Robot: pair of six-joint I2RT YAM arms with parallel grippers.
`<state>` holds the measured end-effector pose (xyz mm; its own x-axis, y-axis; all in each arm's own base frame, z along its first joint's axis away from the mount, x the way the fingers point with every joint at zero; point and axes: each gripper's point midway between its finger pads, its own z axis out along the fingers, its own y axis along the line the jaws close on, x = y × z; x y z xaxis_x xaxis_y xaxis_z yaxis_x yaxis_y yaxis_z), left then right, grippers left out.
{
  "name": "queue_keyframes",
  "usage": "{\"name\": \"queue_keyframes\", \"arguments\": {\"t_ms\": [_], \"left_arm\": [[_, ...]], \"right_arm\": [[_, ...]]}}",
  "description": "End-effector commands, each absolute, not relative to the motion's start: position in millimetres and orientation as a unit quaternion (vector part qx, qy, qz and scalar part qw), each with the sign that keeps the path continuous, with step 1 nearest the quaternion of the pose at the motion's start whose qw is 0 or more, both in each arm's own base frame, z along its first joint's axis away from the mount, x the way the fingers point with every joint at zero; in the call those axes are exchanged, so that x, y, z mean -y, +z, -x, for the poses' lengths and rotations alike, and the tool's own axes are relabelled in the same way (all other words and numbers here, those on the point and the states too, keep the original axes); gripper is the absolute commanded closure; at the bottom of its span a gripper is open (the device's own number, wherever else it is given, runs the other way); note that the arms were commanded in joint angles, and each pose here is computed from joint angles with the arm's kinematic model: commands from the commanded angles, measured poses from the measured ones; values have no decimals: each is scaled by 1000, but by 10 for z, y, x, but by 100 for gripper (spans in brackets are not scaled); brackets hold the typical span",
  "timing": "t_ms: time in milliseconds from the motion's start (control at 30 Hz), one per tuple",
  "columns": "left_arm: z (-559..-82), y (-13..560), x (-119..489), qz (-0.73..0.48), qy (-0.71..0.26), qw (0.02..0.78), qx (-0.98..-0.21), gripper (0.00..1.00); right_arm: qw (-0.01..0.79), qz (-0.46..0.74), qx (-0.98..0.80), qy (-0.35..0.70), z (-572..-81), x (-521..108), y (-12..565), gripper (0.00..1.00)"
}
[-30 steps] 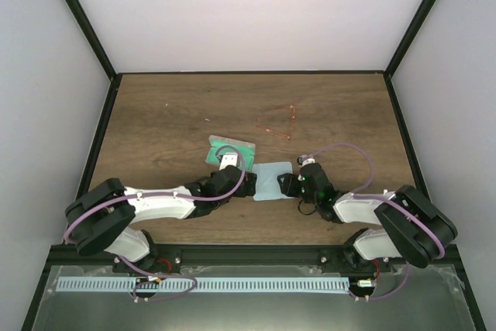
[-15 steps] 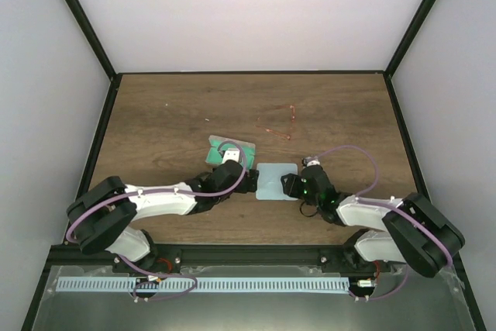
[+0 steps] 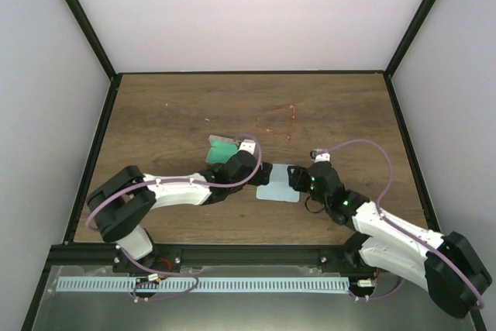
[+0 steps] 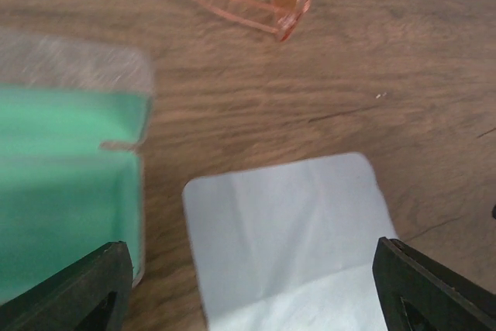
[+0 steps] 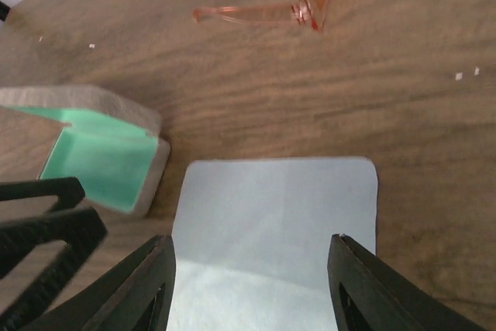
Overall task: Organize the sunglasses
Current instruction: Fold the glasses cleaning cloth at the center of the board.
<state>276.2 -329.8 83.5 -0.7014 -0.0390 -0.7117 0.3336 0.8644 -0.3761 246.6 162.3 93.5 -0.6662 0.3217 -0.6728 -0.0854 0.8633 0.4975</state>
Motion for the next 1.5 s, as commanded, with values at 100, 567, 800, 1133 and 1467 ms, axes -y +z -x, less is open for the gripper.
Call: {"name": "queue_keyframes", "arguments": {"t_ms": [100, 567, 800, 1133, 1467], "left_arm": [[-3010, 834, 3662, -116, -235, 385, -885, 18], [-3217, 315, 3576, -84, -166, 356, -916, 29], [-3285, 205, 3535, -68, -146, 357, -920, 30], [-3262, 150, 3524, -72, -143, 348, -924, 41], [-3243, 65, 3552, -75, -158, 327, -929, 56]], "right_arm": [[414, -71, -896, 147, -2820, -1542, 993, 44], [421, -84, -889, 162, -2888, -1396, 976, 47], [419, -86, -890, 158, -2895, -1380, 923, 46], [419, -87, -890, 158, -2893, -1375, 923, 46], [419, -86, -890, 156, -2908, -1379, 925, 46]]}}
